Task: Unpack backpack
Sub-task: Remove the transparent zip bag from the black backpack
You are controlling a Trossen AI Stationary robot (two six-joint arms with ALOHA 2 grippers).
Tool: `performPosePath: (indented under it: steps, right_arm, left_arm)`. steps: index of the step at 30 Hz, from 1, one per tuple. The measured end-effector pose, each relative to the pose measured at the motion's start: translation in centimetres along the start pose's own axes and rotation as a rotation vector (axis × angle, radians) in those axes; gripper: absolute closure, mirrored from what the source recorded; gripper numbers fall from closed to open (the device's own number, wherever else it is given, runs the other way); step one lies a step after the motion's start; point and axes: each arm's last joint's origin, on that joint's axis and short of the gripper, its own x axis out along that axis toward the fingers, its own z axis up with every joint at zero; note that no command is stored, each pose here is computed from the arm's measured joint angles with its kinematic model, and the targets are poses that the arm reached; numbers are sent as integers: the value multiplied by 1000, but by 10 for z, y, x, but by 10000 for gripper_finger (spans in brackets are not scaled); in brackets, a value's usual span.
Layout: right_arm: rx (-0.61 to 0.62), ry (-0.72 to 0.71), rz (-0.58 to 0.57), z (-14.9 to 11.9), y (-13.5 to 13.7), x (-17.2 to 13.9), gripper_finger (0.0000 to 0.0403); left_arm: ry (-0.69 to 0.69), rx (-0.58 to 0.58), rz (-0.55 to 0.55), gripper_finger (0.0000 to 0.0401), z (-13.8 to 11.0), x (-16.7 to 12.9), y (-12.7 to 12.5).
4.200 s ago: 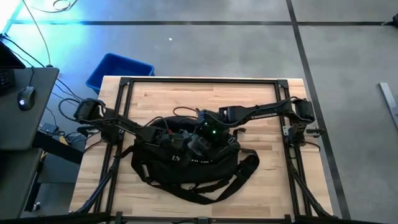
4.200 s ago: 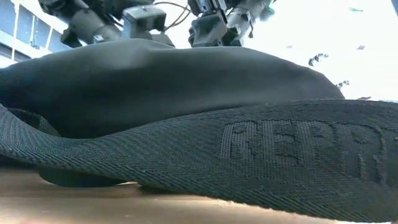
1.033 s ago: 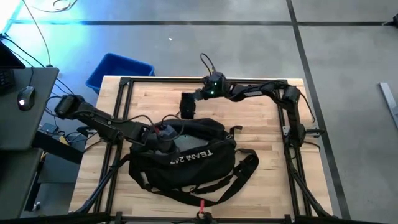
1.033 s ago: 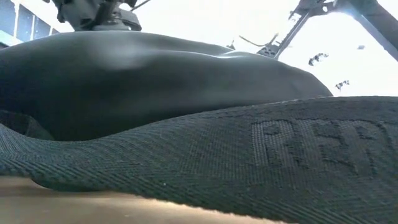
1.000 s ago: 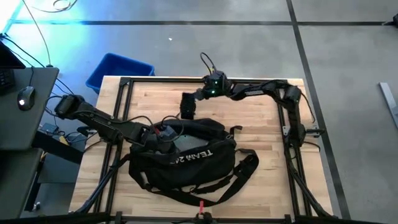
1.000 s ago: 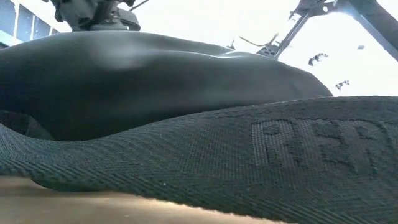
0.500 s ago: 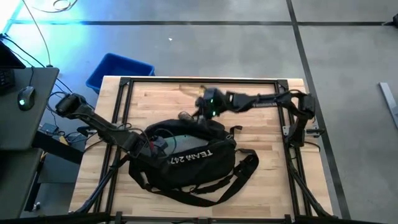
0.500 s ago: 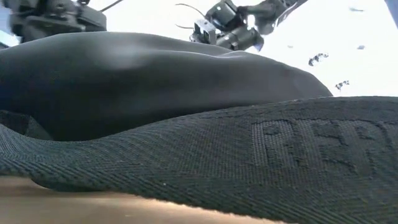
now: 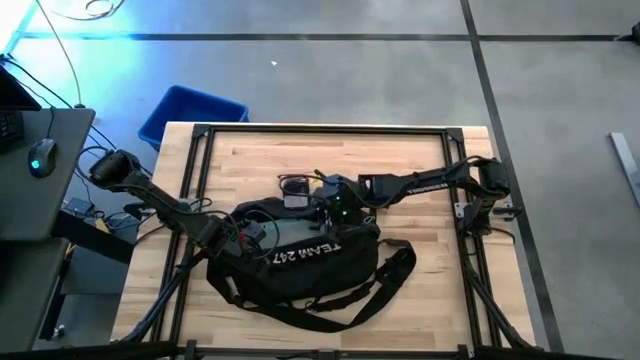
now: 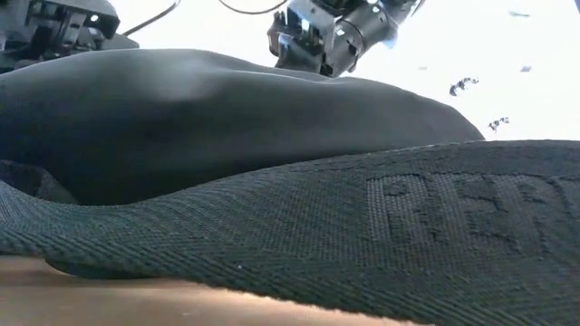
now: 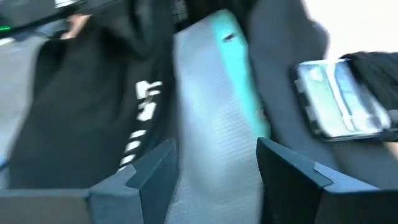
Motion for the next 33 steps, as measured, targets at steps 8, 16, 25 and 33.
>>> performPosePath:
  steps: [8,16,25,33]
  right_arm:
    - [148,-90,-118,21,-35,-3,202]
    - [344,87,78,39,-64,40,225]
    - [347,279,79,37,-79,81,321]
    - [397,215,-336,32,-105,101,369]
  left_arm:
    - [-6,11,-36,401,0,0,-4]
    - [38,20,-47,401,-3,-1,-4]
    - [58,39,-49,401,-12,-3,-5]
    - [39,48,-47,401,-12,-3,-5]
